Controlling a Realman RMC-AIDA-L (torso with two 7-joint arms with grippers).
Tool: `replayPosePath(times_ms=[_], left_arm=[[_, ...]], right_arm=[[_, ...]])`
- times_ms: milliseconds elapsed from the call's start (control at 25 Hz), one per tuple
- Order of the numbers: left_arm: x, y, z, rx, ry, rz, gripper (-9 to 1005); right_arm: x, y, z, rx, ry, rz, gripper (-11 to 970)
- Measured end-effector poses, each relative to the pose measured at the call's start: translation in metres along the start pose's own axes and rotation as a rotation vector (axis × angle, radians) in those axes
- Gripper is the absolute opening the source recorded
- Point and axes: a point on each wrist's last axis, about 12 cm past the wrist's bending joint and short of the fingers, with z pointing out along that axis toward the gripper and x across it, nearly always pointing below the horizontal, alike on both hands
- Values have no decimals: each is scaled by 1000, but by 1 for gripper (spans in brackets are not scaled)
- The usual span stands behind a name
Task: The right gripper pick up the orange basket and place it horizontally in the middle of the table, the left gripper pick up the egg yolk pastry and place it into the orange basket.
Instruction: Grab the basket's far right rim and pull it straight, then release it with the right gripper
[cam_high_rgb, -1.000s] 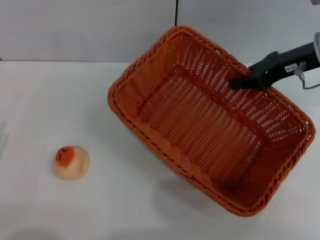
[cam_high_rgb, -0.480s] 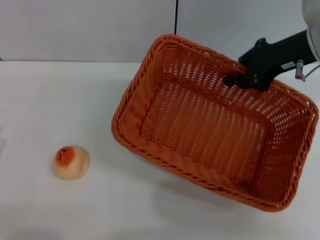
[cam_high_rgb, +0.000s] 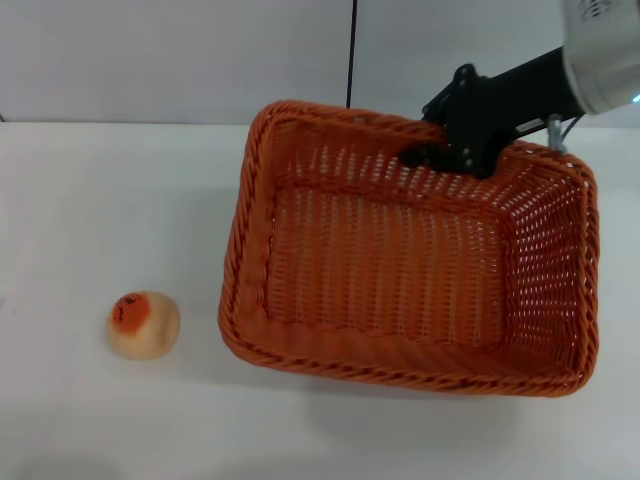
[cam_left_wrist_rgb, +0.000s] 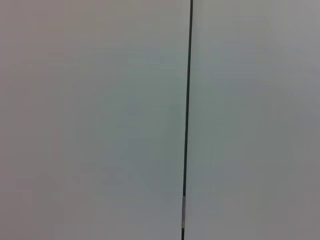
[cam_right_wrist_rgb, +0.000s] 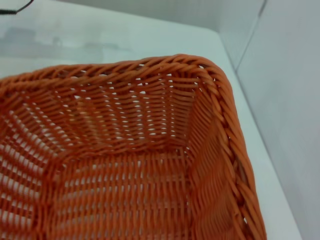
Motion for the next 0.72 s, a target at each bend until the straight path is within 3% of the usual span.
replayPosePath(times_ms=[320,720], left_arm=[[0,0,-4,-6,0,-7,827],[-1,-1,-6,-4,-5,-11,827]], right_arm=[[-1,4,28,3,54,-35,148],[-6,10,44,11,19,-81,166]])
